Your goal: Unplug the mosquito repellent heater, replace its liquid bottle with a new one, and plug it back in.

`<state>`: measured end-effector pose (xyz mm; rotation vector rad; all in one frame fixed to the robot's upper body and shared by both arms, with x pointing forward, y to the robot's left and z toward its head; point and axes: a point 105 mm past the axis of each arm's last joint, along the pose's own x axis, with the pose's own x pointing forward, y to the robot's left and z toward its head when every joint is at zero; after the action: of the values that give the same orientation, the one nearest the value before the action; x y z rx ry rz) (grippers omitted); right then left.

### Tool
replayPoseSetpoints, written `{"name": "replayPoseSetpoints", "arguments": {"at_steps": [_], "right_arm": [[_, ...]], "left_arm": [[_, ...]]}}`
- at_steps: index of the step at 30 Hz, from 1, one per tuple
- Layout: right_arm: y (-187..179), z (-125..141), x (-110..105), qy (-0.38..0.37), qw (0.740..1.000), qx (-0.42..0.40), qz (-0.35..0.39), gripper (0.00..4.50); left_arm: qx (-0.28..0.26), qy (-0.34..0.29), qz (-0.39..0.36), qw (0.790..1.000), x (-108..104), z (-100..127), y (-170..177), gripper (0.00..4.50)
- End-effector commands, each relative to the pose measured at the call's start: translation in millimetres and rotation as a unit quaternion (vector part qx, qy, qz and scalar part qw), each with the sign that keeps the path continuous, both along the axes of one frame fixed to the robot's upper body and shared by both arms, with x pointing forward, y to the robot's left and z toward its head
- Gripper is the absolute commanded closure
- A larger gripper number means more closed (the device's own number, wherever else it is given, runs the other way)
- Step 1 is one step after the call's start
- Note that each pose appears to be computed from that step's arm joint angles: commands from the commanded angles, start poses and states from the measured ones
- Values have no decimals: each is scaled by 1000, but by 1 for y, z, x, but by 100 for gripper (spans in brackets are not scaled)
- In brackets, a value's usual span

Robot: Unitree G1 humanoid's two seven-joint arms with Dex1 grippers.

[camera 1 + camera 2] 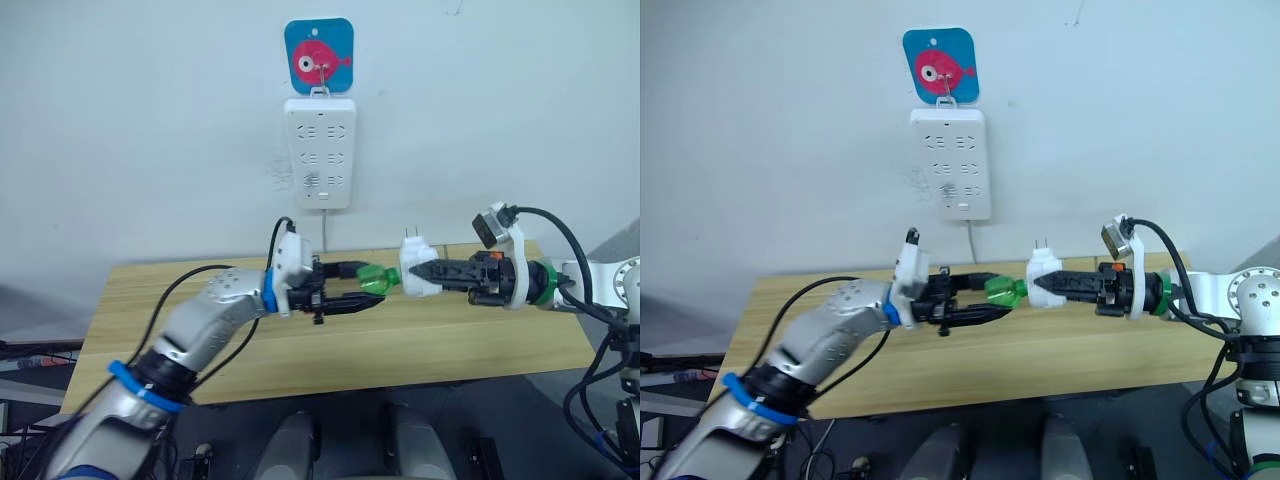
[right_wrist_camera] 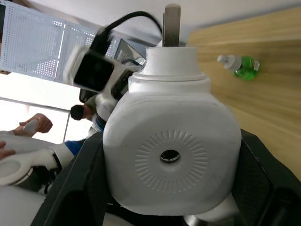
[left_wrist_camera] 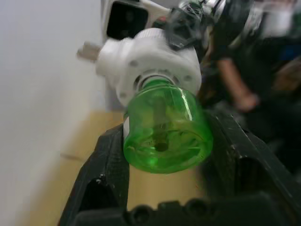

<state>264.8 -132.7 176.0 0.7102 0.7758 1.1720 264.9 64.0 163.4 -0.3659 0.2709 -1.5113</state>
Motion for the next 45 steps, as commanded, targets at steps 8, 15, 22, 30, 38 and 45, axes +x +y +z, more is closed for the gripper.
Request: {"name": "replayPoseSetpoints", "arguments": {"at_steps": [8,15,22,30,38,45], "right_arm": [[-26,-10,9,-16,995,-80,-60,152],[-102,-73,52,-44,915,-337,-218,152],[-153,-116,66,-87,825,-518,-208,152],[-167,-137,68,-62,811,-550,-188,152],[-174,-149,68,-44,808,-562,-172,152],[-179,-149,67,-17,810,-558,-181,152]], "left_arm": [[-14,156,-43,987,-19,0,34,224],[4,165,-11,986,-23,-20,48,224],[14,156,-5,988,-28,-28,42,224],[23,157,-9,987,-42,-34,40,224],[34,154,-11,987,-49,-37,39,224],[43,164,0,986,-49,-40,43,224]]}}
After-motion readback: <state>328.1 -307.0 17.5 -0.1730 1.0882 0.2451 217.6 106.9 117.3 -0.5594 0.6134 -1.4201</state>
